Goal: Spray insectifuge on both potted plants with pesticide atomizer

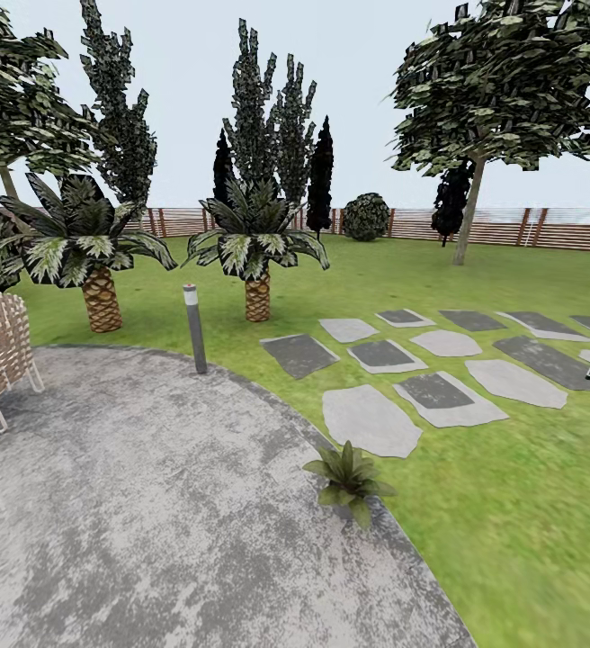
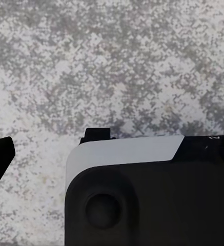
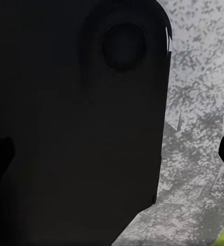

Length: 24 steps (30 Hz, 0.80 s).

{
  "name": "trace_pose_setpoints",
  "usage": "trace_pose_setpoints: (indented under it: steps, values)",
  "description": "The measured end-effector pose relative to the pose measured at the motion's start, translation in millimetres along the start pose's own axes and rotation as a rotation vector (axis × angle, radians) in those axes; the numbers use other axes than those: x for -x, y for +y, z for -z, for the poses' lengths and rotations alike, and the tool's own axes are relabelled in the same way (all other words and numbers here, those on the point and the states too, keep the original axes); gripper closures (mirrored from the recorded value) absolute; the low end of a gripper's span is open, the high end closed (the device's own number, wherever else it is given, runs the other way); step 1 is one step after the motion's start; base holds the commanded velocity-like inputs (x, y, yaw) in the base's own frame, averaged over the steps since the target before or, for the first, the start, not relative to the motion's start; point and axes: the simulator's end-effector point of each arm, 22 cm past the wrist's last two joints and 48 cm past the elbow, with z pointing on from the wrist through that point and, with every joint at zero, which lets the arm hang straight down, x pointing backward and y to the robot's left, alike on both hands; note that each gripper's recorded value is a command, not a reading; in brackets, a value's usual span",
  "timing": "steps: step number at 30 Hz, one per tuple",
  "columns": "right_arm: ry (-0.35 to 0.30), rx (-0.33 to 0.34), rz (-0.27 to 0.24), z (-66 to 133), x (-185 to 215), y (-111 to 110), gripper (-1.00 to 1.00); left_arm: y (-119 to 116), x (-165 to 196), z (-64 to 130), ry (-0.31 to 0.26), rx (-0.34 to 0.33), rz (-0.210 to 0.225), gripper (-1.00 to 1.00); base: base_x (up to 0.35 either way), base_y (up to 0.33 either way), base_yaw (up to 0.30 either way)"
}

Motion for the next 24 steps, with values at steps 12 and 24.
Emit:
trace_pose_setpoints:
  steps: [12,24]
  values:
    - [-0.001,0.000,0.000,0.0,0.2,0.2,-1.00,0.2,0.0,0.0,0.000,0.000,0.001,-1.00,0.000,0.000,0.000]
    - [-0.010,-0.005,0.000,0.0,3.6,-3.2,-1.00,0.0,0.6,0.0,-0.002,0.000,0.000,-1.00,0.000,0.000,0.000]
